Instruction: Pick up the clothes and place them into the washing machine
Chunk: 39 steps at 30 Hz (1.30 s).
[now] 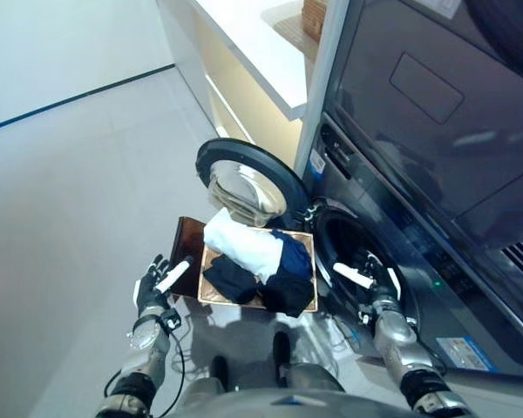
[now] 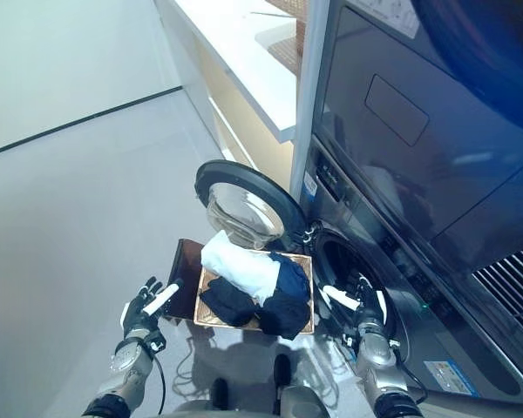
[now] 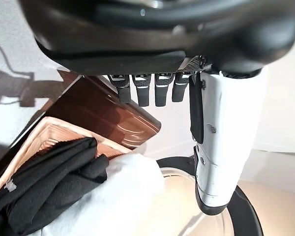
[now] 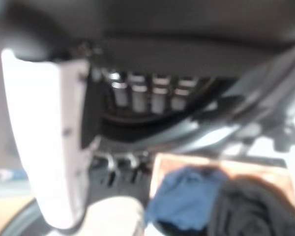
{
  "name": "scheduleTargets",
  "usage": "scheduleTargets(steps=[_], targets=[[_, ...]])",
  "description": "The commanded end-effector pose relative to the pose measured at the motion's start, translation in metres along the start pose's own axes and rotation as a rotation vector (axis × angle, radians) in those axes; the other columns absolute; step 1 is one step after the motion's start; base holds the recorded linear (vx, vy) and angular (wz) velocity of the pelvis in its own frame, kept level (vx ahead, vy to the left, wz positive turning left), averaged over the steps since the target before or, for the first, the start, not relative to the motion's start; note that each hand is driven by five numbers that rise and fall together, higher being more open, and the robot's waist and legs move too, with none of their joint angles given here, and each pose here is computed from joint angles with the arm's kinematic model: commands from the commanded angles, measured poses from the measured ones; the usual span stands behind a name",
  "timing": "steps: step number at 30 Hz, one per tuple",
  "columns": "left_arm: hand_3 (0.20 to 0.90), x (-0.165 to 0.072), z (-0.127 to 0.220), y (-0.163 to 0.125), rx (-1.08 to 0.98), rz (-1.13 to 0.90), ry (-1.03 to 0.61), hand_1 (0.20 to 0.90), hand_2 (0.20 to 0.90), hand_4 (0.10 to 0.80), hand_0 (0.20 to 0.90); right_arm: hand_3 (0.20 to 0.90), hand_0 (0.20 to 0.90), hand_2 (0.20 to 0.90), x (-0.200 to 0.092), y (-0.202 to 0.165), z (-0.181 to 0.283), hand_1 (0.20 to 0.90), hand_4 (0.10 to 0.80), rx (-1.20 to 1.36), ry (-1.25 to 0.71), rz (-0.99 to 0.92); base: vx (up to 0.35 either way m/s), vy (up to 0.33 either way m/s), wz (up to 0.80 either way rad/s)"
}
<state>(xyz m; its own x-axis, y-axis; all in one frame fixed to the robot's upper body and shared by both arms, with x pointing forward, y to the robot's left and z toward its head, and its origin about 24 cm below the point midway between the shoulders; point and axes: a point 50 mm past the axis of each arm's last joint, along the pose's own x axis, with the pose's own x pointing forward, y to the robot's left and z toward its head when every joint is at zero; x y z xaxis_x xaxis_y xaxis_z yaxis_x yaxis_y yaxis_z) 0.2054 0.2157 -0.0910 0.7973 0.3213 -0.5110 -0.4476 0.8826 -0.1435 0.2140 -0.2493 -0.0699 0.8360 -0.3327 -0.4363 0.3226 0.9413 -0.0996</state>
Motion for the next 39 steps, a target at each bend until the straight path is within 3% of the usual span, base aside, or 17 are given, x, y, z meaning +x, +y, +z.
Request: scheduleTargets(steps=[1, 20, 39], targets=[[0.900, 0.010, 0.041, -0.003, -0.018, -0.016, -0.189, 0.900, 0.900, 0.800, 0.900, 0.900, 0.900, 0.900, 0.012, -0.009, 0.049, 0.900, 0.800, 0.043, -0.224, -0.050, 0.021, -0.001, -0.16], [0.900, 0.009, 0.043, 0.025, 0.001, 0.070, -0.200, 0.900, 0.900, 0.800, 0.900, 0.900, 0.900, 0.900, 0.010, 0.018, 0.037, 0.900, 0.800, 0.063, -0.167, 0.024, 0.051, 0.170, -0.23], [0.900, 0.004, 0.046, 0.047, 0.062, 0.099, -0.207, 0.900, 0.900, 0.800, 0.900, 0.900, 0.900, 0.900, 0.006, 0.026, 0.036, 0.900, 0.800, 0.100, -0.164, 0.058, 0.045, 0.168, 0.03]])
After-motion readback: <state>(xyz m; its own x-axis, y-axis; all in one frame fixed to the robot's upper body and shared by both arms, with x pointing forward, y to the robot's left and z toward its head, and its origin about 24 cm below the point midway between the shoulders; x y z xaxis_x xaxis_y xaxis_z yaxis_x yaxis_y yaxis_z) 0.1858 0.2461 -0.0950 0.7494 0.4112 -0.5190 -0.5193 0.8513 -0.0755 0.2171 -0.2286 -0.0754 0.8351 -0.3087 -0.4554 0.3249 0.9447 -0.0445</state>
